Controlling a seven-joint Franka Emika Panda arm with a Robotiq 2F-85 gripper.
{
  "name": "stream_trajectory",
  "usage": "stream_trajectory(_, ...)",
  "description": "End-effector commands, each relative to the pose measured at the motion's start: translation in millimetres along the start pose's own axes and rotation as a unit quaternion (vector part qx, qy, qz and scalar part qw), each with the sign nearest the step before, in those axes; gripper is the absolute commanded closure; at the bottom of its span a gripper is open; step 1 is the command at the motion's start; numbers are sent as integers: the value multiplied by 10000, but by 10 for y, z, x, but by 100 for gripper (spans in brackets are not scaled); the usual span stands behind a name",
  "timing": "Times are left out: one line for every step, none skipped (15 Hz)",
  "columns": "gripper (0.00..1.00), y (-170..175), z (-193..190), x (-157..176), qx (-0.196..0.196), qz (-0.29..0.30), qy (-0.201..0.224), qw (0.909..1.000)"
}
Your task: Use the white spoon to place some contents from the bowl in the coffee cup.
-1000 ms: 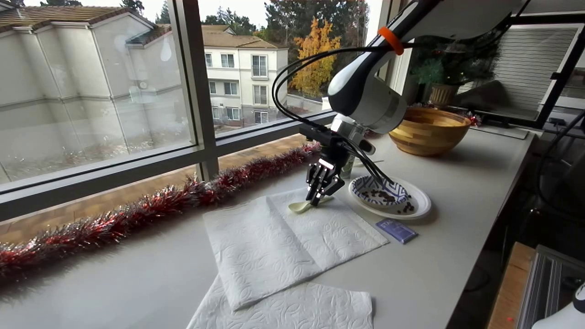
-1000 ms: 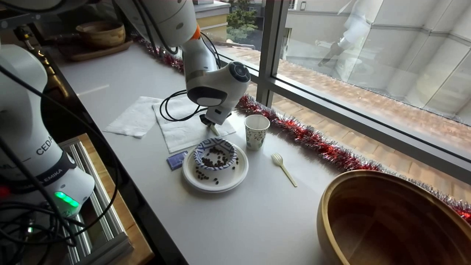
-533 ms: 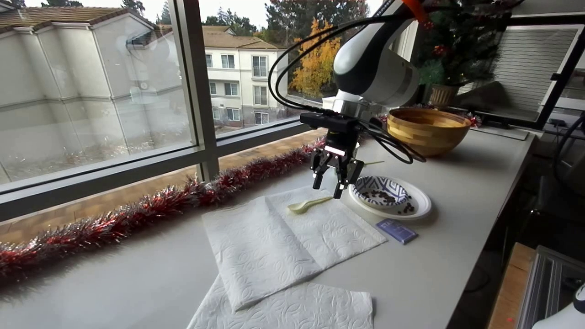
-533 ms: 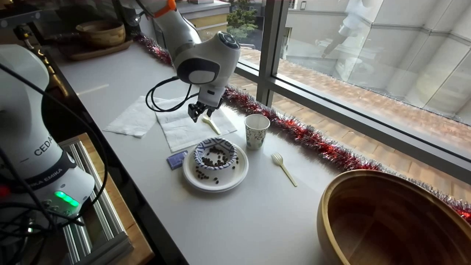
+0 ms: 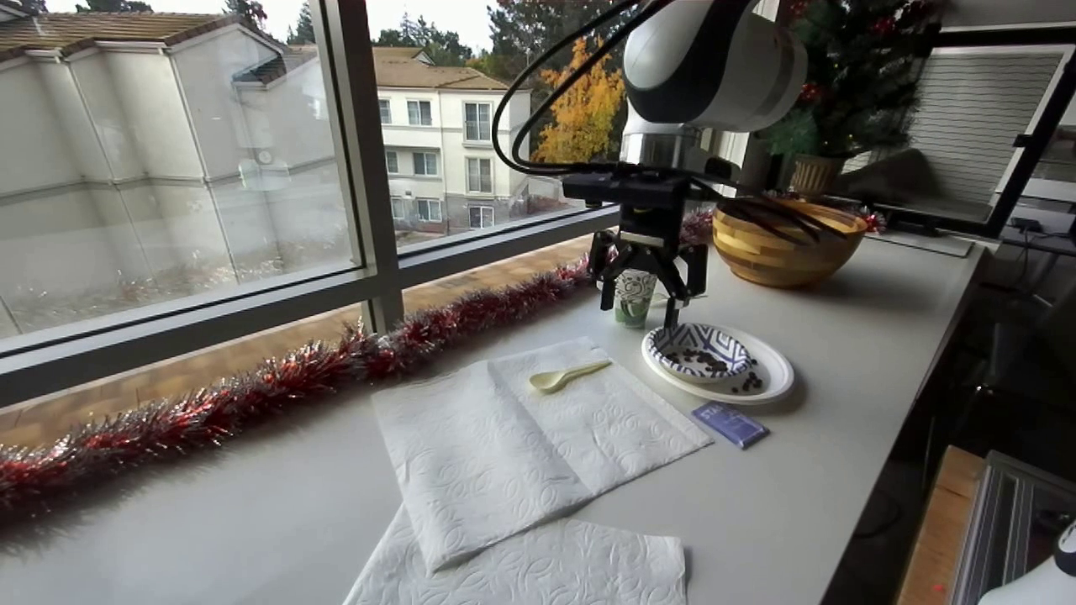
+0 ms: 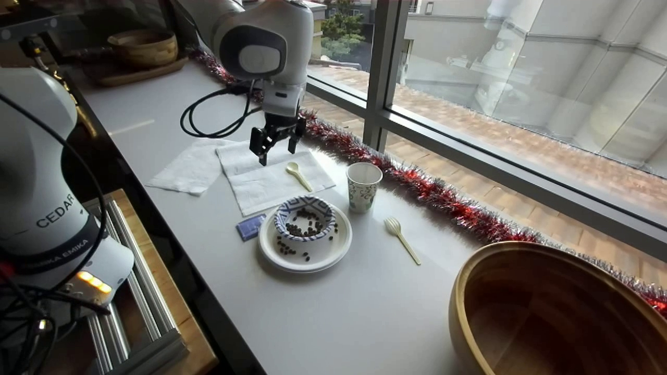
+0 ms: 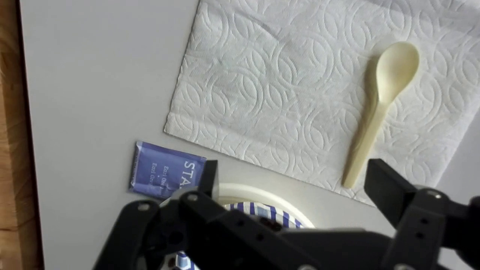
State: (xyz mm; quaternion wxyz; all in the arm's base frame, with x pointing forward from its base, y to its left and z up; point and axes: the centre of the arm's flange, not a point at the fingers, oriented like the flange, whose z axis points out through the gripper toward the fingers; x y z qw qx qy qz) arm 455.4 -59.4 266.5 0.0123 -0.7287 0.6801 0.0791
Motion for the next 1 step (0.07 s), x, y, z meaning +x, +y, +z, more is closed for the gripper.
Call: stream_trajectory(0,11,4,3,-11,5,22,10000)
